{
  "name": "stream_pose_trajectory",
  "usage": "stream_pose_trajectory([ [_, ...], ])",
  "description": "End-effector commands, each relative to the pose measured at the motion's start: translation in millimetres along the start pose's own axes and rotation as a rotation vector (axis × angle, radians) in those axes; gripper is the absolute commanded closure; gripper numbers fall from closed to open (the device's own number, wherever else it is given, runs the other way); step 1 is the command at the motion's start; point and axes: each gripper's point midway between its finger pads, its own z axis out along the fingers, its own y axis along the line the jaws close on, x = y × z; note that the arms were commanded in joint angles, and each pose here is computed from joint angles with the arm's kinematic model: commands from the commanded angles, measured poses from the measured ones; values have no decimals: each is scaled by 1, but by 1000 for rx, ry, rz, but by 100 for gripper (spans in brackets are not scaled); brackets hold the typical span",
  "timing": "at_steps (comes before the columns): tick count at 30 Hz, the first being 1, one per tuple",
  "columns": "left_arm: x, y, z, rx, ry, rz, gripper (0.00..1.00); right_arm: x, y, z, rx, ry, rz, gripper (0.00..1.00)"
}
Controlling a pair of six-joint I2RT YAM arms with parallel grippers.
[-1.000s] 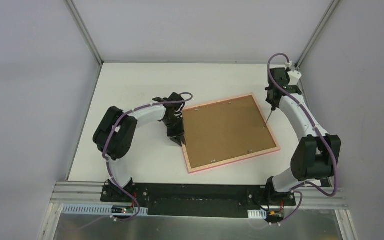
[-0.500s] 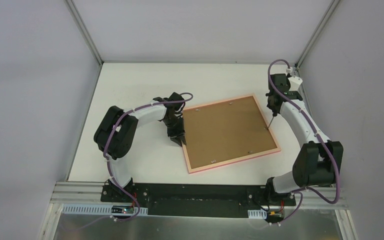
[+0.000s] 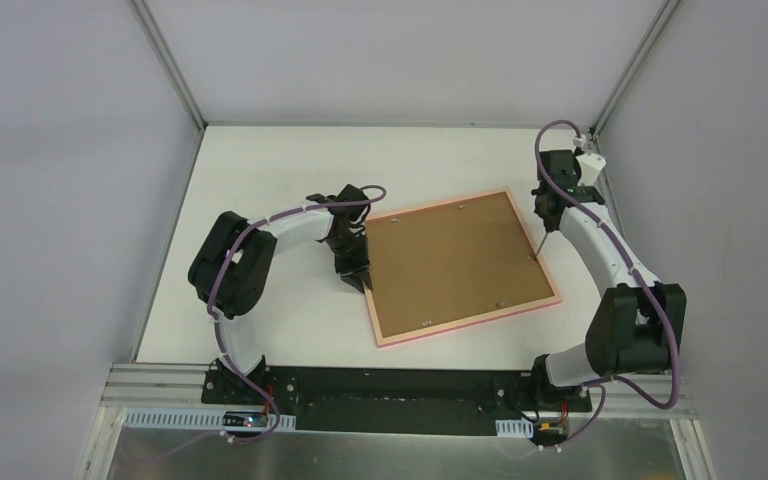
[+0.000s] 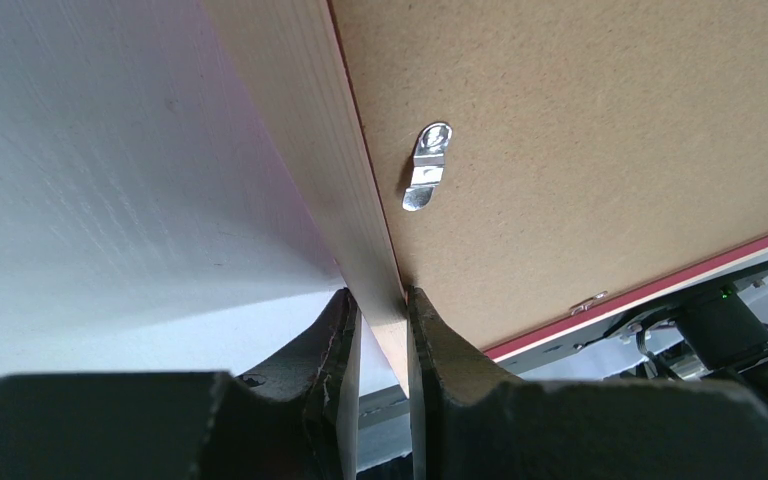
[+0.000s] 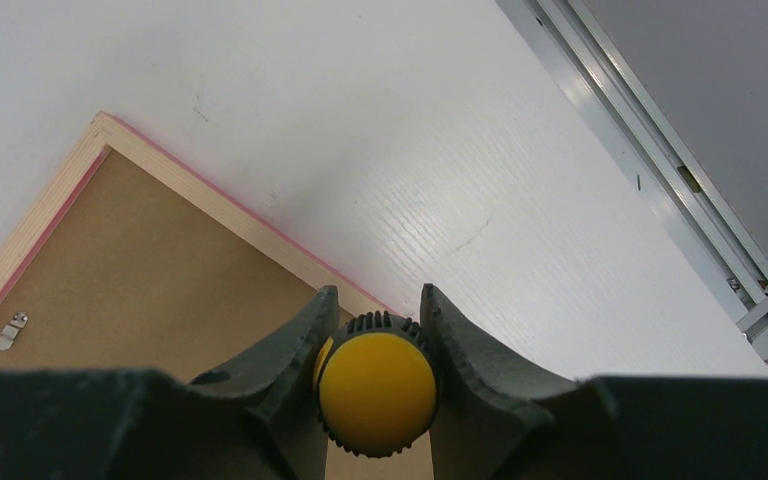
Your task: Take the photo out of the frame
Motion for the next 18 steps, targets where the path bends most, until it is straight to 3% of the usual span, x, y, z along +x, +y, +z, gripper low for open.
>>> stream_pose_trajectory([
  [1,7,-9,-1,38,49,33,100,-2,11,7,-36,-17,35,100],
  [13,10,-9,-2,40,58,50,100,-4,35,14,-88,-47,9,100],
  [18,11,-8,-2,39,62,52,100,-13,18,20,42,-76,-27,100],
])
